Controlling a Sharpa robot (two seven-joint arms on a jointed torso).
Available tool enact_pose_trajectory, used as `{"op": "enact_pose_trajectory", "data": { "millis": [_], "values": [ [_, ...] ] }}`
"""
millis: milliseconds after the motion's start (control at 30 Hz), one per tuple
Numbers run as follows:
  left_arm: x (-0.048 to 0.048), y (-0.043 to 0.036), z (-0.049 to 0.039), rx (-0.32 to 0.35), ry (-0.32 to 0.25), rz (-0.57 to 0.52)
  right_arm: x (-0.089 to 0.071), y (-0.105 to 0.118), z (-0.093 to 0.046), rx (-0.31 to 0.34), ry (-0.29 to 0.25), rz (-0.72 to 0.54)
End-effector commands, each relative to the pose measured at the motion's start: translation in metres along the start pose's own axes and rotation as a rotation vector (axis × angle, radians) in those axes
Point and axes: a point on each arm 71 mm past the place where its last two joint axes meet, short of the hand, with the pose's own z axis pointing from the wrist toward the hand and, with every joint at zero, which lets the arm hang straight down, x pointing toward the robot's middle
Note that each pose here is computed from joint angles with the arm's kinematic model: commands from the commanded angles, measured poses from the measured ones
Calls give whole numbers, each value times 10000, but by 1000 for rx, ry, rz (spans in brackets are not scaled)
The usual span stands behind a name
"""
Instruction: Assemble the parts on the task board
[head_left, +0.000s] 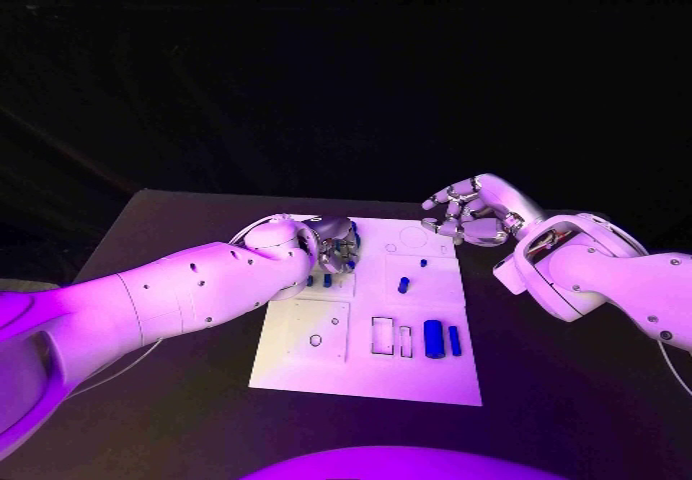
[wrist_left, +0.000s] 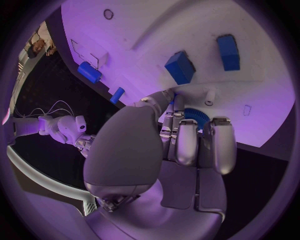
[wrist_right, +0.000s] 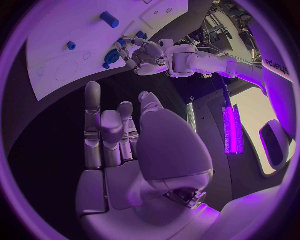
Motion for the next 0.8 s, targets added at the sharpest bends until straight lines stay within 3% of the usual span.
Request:
{"op": "enact_pose_trajectory", "data": {
  "millis": [33,367,800],
  "values": [
    [62,-9,2,2,23,-8,11,10,-1,-7,11,-4],
    [-3,7,-25,11,-36,-34,3,-2,4,-6,7,-9],
    [-177,103,-198,11,-103,-105,-49,-76,6,13,-8,-20]
  ]
}}
